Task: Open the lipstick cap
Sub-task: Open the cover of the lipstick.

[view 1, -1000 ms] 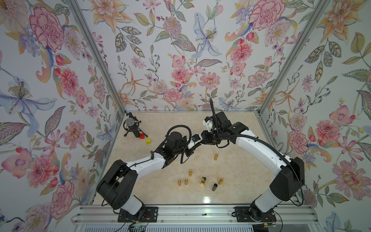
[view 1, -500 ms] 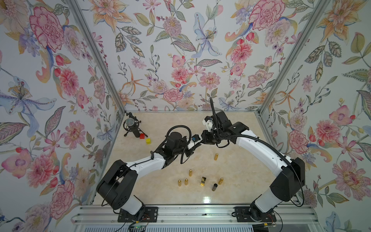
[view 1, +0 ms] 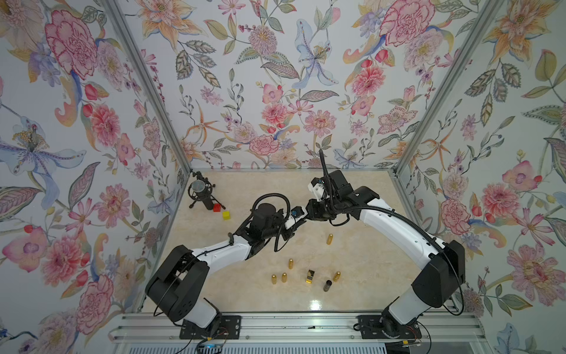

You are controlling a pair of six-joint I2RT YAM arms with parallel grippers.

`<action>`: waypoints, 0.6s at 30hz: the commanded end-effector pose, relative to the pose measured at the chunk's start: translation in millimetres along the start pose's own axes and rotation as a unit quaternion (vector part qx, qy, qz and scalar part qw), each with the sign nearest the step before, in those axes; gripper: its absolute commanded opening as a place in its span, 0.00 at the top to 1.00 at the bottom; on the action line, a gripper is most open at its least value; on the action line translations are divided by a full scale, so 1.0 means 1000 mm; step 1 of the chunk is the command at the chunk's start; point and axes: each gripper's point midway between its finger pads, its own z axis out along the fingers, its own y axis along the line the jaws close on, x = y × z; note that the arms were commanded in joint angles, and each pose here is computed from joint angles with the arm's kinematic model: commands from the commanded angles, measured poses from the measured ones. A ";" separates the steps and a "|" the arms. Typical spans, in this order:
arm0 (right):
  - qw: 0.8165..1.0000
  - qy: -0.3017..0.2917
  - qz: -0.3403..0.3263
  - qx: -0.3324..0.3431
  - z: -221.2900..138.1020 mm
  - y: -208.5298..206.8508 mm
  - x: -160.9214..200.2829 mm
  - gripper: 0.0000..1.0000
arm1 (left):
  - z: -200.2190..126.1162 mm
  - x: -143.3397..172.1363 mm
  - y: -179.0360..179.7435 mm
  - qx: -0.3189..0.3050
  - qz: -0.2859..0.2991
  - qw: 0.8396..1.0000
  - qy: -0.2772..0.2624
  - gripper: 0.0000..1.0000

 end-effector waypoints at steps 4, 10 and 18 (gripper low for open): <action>0.999 -0.047 0.009 -0.005 -0.028 0.004 -0.021 1.00 | -0.008 0.022 0.008 -0.019 -0.028 0.999 0.031 1.00; 0.998 -0.057 0.011 -0.002 -0.035 0.000 -0.024 1.00 | -0.010 0.036 0.009 -0.027 -0.025 0.998 0.058 1.00; 0.998 -0.069 0.010 -0.004 -0.044 0.000 -0.027 1.00 | -0.011 0.061 0.011 -0.036 -0.042 0.993 0.103 1.00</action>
